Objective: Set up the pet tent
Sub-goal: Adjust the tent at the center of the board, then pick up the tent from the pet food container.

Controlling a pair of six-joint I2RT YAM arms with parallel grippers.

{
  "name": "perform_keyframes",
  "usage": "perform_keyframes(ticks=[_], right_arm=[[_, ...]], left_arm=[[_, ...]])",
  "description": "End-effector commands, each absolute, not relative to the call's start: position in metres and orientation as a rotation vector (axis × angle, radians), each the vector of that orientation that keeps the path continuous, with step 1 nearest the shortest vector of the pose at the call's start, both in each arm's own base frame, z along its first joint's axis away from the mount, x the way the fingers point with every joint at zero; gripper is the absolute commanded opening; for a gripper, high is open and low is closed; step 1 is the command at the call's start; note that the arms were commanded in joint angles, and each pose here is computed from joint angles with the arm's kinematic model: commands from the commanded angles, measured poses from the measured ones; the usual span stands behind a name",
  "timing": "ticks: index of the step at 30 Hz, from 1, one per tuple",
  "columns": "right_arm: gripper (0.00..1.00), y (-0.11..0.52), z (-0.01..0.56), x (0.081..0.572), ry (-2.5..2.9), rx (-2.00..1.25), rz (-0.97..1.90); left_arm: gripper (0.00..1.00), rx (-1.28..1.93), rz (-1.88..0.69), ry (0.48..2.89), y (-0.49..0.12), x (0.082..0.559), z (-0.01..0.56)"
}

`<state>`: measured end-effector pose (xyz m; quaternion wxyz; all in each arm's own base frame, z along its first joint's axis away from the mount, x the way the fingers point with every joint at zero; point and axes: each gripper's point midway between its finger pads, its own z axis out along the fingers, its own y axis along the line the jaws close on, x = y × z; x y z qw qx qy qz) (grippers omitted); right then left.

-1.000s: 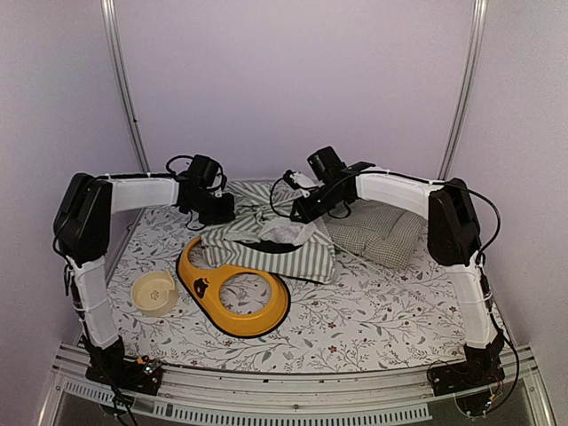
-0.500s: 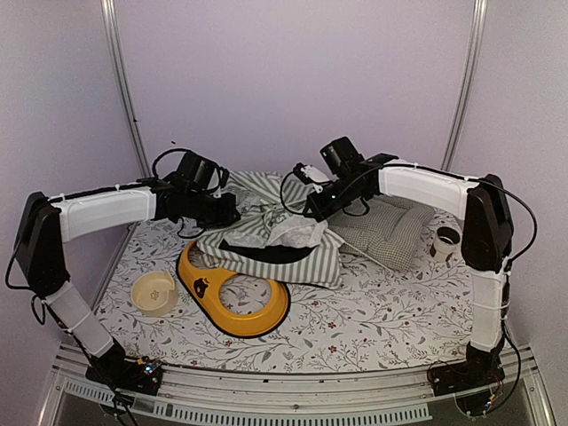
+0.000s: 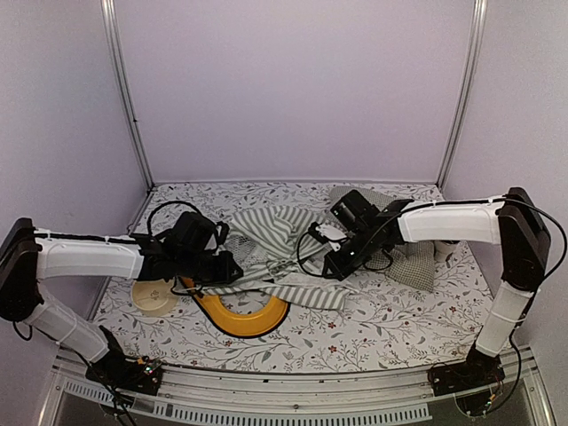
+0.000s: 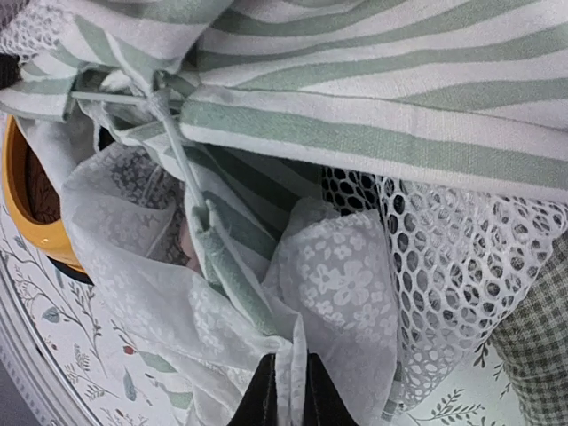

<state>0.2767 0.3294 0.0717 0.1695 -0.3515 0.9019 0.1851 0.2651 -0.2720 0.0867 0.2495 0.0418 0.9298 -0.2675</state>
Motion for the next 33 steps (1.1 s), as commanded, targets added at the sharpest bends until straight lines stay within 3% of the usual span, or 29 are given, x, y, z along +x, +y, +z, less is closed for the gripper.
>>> perform_keyframes(ticks=[1,3,7,16,26,33], right_arm=[[0.20,0.339,0.113,0.278,2.455,-0.961,0.556],[0.30,0.346,0.129,0.281,2.410,-0.959,0.568],[0.51,0.358,0.156,0.290,2.317,-0.965,0.567],[0.81,0.389,0.184,0.328,2.193,-0.968,0.497],[0.88,0.417,0.156,0.378,2.173,-1.019,0.398],[0.87,0.431,0.130,0.394,2.197,-1.060,0.405]], left_arm=[[0.17,0.037,-0.750,2.472,-0.263,0.259,0.106],[0.32,0.001,-0.716,2.422,-0.254,0.265,0.121],[0.43,-0.117,-0.660,2.350,-0.227,0.278,0.150],[0.52,-0.402,-0.604,2.148,-0.147,0.338,0.205],[0.67,-0.455,-0.566,2.122,-0.106,0.427,0.212],[0.75,-0.416,-0.562,2.166,-0.106,0.433,0.202]])
